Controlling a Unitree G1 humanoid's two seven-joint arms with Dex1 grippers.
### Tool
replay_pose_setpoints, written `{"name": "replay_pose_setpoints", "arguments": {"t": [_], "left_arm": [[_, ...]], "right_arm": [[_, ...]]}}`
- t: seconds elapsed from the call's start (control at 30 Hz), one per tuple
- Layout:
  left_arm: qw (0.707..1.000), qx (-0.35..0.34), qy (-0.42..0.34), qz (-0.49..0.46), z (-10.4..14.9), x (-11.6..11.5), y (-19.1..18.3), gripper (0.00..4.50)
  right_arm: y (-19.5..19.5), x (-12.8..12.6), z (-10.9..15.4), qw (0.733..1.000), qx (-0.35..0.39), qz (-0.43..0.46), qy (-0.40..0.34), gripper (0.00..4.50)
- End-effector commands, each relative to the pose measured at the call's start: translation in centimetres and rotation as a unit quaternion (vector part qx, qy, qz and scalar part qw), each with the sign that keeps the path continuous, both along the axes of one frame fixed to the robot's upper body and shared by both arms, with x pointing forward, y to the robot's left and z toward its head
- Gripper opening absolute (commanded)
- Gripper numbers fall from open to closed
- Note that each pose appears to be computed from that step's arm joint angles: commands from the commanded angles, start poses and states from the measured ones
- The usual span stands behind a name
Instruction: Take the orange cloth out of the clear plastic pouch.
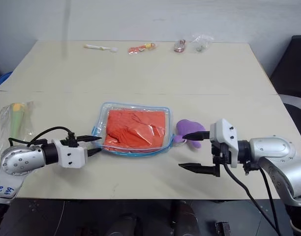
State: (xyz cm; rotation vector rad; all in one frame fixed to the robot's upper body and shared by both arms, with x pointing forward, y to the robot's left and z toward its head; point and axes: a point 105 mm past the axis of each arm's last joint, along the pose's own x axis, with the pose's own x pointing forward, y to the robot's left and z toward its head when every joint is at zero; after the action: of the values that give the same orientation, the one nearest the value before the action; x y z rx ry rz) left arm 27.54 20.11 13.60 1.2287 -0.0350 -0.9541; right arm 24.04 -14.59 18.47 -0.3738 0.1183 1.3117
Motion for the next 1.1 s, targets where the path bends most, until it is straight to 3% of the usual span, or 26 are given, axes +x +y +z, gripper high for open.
{"name": "replay_pose_setpoints", "arguments": {"t": [0.03,0.17,0.33,0.57,0.7,0.83,0.93,1.1], "left_arm": [[0.999,-0.026,0.002,0.023,1.8,-0.3,0.3,3.26],[0.973,-0.156,0.159,0.062,3.7,-2.4,0.0,4.47],[0.910,-0.256,0.324,0.027,8.6,-5.6,-1.5,4.47],[0.881,-0.311,0.356,-0.031,13.3,-5.8,-3.8,4.47],[0.891,-0.280,0.353,-0.048,13.4,-5.7,-5.1,4.47],[0.892,-0.281,0.349,-0.052,13.5,-5.3,-5.4,4.47],[0.899,-0.270,0.341,-0.046,13.1,-5.1,-5.4,4.50],[0.902,-0.269,0.334,-0.041,12.7,-4.9,-5.3,4.50]], "right_arm": [[0.1,-0.2,0.5,1.000,0.004,0.004,-0.018,4.50],[-0.3,0.7,0.8,0.999,0.007,-0.021,-0.035,4.50],[-0.8,3.0,1.7,0.997,0.028,-0.060,-0.039,4.50],[-1.2,8.3,1.7,0.991,0.023,-0.134,-0.010,4.50],[-1.4,10.8,-0.4,0.985,-0.018,-0.168,0.037,4.50],[-1.4,11.6,-1.9,0.981,-0.037,-0.176,0.065,4.50],[-1.5,11.6,-2.7,0.980,-0.045,-0.177,0.076,3.93],[-1.4,11.0,-2.7,0.981,-0.038,-0.170,0.083,2.11]]}}
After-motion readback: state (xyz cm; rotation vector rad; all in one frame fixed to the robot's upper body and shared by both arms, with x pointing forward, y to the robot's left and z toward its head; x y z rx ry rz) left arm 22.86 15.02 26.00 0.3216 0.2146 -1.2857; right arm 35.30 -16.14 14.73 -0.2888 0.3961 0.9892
